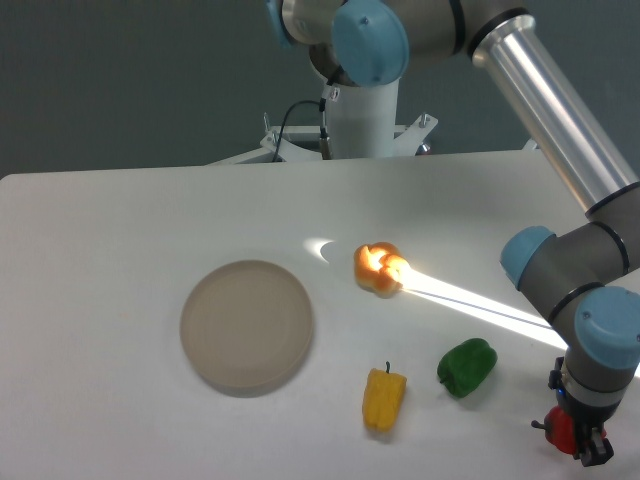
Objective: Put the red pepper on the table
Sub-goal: 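Lift the held red pepper with the gripper and carry it away from the green pepper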
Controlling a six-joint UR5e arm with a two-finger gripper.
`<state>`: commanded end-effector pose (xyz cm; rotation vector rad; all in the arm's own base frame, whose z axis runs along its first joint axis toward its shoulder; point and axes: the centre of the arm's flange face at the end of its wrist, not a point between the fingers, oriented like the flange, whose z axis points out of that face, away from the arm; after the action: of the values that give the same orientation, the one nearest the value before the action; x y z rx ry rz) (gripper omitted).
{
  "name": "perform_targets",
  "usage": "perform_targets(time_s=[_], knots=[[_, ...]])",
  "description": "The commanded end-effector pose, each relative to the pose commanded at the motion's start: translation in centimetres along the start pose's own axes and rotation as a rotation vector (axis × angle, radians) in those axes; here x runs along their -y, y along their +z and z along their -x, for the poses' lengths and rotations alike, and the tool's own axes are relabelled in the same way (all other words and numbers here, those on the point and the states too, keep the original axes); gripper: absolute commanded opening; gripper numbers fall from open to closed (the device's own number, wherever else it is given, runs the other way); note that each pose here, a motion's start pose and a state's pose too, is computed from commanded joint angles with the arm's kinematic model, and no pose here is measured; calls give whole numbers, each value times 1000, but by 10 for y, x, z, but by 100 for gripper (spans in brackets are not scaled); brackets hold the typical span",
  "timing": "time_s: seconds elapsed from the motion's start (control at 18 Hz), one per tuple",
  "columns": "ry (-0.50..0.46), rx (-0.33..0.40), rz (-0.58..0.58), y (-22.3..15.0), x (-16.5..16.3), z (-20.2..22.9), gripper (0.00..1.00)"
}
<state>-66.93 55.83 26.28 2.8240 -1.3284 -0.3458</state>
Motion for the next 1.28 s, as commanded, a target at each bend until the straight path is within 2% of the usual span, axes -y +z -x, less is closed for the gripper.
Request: perform_targets(time_s=[0.22,0.5,0.83,0.89,1.17,1.28], knots=[[6,-15,-12,-13,8,-8,66],[3,-79,-49,-47,20,-20,67],[4,-149,-75,-75,19,-60,67],[2,-191,-94,-75,21,-75,67],[57,-240,-175,-69,-20,-138,66],[124,-246,-198,-58,-44,-159,66]])
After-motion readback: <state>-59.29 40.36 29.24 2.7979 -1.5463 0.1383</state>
